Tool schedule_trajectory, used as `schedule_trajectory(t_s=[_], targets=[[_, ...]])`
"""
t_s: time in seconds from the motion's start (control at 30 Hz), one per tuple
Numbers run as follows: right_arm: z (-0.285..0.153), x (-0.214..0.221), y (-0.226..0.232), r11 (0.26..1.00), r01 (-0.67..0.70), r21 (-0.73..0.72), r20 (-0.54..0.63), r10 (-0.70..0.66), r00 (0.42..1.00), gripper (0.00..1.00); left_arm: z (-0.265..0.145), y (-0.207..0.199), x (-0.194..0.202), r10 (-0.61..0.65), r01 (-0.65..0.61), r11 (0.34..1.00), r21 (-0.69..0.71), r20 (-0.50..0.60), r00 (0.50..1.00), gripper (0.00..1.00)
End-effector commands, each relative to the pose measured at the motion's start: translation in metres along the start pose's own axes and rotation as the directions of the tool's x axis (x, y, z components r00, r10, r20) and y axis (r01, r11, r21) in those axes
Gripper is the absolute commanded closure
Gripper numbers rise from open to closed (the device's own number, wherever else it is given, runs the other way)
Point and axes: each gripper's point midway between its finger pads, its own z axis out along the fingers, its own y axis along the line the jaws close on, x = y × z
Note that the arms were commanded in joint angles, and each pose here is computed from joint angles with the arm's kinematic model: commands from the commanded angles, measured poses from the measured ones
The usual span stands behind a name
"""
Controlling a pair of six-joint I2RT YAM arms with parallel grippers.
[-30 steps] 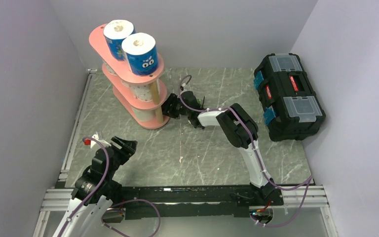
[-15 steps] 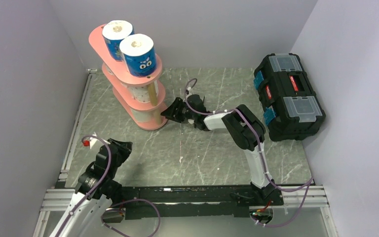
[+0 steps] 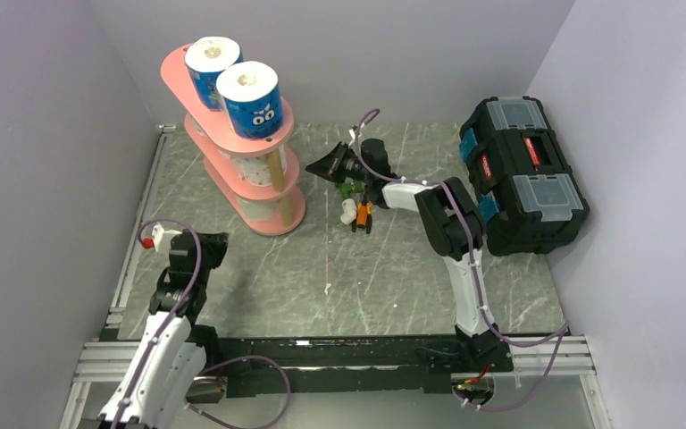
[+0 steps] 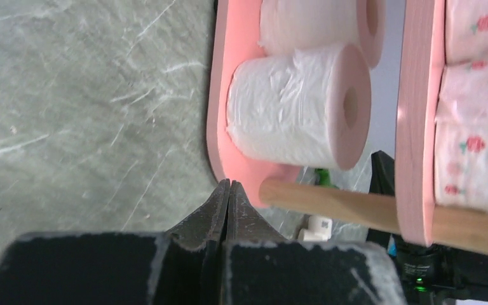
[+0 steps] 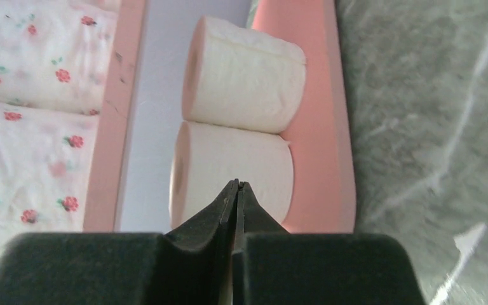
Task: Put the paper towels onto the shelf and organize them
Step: Adjust the shelf at the center of the board.
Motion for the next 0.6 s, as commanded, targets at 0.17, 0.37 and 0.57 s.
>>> schedule_trajectory(t_s=[0.17, 0.37, 0.57], targets=[[0.032, 0.005, 0.014, 0.991, -0.044, -0.129, -0.115, 0.03, 0.993, 1.0, 0.034, -0.053, -0.013, -0.177, 0.193, 0.954, 0.228, -0.091, 0.98, 1.0], [0.044, 0.014, 0.012, 0.989, -0.052, -0.141, -0.176, 0.027, 0.984, 1.0, 0.055, -0.043, -0.018, -0.23, 0.247, 0.947, 0.206, -0.102, 0.968, 1.0], [0.061, 0.028, 0.01, 0.987, -0.063, -0.146, -0.205, 0.032, 0.978, 1.0, 0.07, -0.045, -0.018, -0.245, 0.263, 0.944, 0.199, -0.111, 0.963, 1.0]])
